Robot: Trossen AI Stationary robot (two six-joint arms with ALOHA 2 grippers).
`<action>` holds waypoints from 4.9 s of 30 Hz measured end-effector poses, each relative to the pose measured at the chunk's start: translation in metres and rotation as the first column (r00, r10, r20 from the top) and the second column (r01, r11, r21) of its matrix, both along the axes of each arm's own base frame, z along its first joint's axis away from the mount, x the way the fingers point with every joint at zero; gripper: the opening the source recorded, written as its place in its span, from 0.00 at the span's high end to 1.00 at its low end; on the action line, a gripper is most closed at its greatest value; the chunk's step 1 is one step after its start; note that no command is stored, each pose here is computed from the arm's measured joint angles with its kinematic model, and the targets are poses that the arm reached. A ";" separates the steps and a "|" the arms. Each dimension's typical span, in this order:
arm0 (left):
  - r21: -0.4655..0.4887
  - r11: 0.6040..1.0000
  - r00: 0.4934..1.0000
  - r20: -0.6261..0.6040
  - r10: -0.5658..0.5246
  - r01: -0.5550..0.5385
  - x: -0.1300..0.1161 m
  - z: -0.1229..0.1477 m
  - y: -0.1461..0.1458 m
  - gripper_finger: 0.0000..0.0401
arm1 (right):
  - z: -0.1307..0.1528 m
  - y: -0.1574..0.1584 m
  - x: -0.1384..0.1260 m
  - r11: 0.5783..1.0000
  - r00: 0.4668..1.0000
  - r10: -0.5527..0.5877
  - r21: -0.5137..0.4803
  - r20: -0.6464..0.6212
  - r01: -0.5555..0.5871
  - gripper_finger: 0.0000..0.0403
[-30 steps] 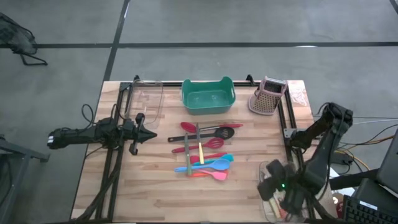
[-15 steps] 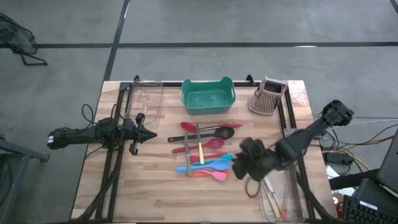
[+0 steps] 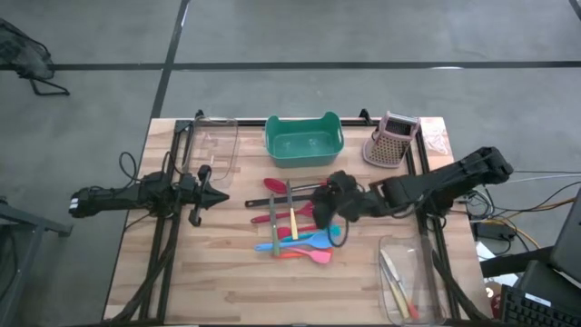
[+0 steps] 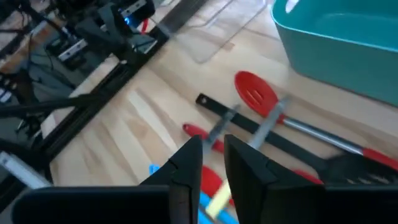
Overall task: Pick & Place Kitchen Items
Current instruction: Put the yellow knife into the bottom transparent bin
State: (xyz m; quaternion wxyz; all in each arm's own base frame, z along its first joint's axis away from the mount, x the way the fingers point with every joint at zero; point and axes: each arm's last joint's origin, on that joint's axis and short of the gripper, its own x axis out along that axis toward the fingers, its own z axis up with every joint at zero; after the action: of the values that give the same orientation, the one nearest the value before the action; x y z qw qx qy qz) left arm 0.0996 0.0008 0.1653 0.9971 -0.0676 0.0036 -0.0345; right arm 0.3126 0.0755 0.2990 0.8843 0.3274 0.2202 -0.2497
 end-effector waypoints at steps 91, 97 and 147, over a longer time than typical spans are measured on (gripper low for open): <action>0.000 1.000 1.000 -0.010 0.000 0.000 0.001 -0.001 0.000 0.96 | -0.154 -0.008 0.105 0.984 0.893 0.000 0.161 -0.450 0.081 0.70; 0.000 1.000 1.000 -0.010 0.000 0.000 0.001 -0.001 0.000 0.96 | -0.154 -0.008 0.105 0.983 0.893 -0.002 0.163 -0.449 0.084 0.75; 0.000 1.000 1.000 -0.010 0.000 0.000 0.001 -0.001 0.000 0.96 | -0.137 -0.006 0.096 0.987 0.893 0.054 0.160 -0.446 0.020 0.84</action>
State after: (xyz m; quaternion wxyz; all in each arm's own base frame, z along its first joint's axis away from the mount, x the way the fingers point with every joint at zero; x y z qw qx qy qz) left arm 0.1002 0.0009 0.1645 0.9971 -0.0680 0.0087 -0.0342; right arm 0.4090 0.0694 0.1618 0.7826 0.3290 0.4404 -0.2922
